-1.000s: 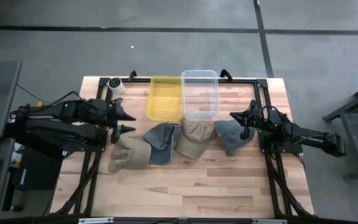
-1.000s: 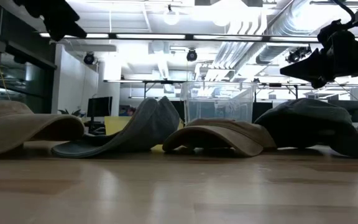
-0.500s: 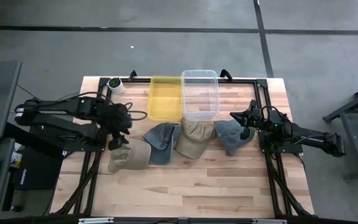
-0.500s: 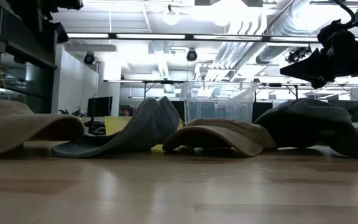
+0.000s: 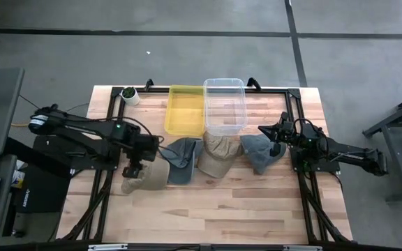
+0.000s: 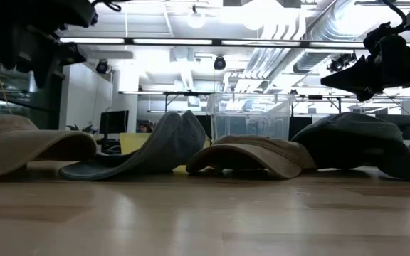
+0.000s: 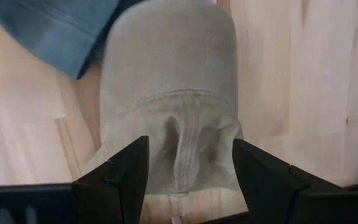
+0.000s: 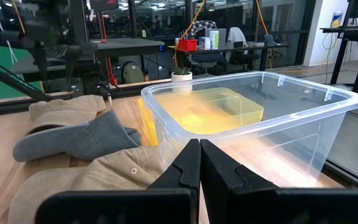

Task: Pick & Place hat
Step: Put the left brown cap into the transparent bin

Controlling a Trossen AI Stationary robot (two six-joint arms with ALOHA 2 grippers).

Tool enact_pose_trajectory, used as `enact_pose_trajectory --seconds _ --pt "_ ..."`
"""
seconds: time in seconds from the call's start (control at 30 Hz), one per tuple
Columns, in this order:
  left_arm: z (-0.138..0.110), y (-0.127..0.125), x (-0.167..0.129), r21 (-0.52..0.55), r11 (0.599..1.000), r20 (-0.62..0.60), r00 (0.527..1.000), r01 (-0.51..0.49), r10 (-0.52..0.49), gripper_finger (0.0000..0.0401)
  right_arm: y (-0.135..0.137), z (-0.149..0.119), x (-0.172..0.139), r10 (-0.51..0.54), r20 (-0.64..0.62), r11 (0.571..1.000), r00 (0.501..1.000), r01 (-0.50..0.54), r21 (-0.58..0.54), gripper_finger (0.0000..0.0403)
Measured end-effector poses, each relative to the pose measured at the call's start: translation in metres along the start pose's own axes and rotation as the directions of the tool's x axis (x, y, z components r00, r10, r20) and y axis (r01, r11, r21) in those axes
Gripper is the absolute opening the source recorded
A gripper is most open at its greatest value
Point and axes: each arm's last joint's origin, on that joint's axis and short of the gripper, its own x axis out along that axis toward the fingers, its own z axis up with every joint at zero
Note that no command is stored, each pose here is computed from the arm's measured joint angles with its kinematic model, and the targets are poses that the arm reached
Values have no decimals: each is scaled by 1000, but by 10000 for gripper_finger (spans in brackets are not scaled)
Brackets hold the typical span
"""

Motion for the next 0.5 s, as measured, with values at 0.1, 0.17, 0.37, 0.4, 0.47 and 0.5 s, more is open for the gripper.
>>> enact_pose_trajectory --seconds 0.1,0.17,0.37,0.4,0.47,0.5 --pt "5 -3 10 30 1000 -48 999 3 -1 214 0 0 0 0 0 1000 1000 0 0 0" --pt "7 -4 14 37 999 -68 998 1 2 225 0 0 0 0 0 1000 1000 0 0 0" --pt "11 -2 21 -2 1000 -94 995 -20 20 287 0 0 0 0 0 1000 1000 0 0 0" --pt "12 -2 22 3 1000 -97 995 -24 25 297 0 0 0 0 0 1000 1000 0 0 0" --pt "13 -1 24 8 999 -100 994 -45 46 313 0 0 0 0 0 1000 1000 0 0 0" --pt "14 -1 24 7 999 -97 994 -51 51 320 0 0 0 0 0 1000 1000 0 0 0"
